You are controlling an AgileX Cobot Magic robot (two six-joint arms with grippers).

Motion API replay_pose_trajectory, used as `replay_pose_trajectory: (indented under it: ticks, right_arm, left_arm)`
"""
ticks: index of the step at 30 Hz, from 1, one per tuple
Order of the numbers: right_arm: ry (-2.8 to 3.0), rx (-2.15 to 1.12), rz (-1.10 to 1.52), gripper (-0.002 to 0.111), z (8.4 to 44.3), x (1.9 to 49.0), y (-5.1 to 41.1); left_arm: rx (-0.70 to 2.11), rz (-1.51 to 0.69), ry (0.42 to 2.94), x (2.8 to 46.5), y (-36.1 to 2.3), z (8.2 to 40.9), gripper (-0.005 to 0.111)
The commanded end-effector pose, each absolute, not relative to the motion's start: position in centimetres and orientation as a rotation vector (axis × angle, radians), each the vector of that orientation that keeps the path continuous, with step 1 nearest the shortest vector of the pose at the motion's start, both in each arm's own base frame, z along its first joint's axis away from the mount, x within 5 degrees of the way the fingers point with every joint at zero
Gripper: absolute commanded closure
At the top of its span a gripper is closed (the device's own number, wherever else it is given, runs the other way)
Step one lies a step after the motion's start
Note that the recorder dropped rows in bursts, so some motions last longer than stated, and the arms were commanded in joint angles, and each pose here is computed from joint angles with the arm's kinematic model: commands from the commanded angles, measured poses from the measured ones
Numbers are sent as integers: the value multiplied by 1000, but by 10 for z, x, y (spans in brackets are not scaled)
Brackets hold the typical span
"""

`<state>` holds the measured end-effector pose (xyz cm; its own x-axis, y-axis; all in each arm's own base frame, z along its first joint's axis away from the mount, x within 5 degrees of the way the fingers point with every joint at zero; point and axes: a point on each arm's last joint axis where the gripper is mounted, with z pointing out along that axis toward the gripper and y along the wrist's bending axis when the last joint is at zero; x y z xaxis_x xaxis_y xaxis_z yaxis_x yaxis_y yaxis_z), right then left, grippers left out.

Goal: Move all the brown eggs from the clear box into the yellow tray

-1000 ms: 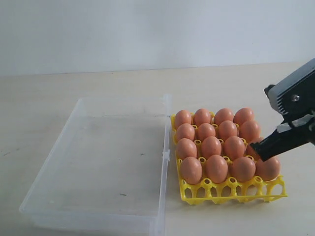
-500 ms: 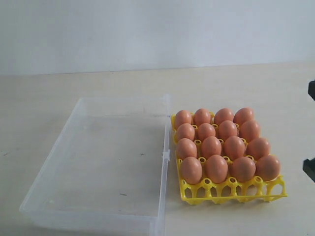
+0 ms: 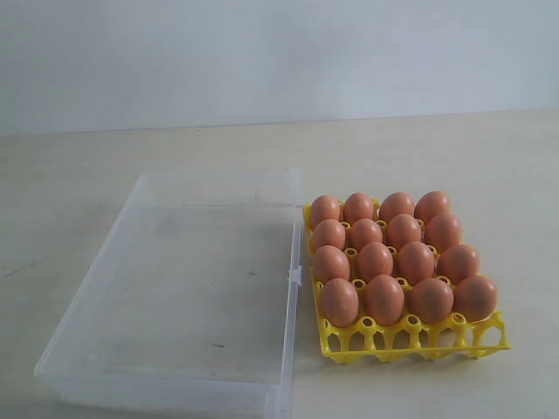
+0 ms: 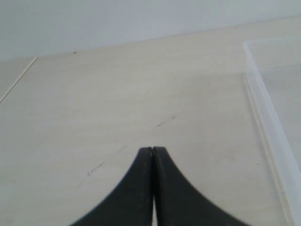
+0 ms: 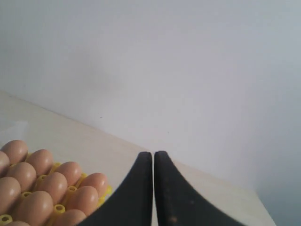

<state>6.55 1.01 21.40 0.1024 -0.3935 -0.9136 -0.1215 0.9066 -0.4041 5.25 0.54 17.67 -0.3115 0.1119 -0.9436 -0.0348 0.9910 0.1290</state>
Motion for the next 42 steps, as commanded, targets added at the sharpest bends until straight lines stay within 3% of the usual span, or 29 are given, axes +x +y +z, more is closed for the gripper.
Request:
replay_pose_trajectory:
  ticks: [1, 10, 37, 42]
  right_arm:
    - [1483, -425, -238, 104, 209, 59, 8]
    - [1515, -279, -73, 104, 208, 56, 8]
    - [1495, -388, -193, 104, 208, 56, 8]
    - [1538, -115, 93, 104, 208, 56, 8]
  left_arm:
    - [55, 136, 1863, 52, 5, 179, 107]
    - [55, 136, 1863, 52, 5, 179, 107]
    - [55, 136, 1863, 52, 5, 179, 107]
    - [55, 136, 1863, 52, 5, 179, 107]
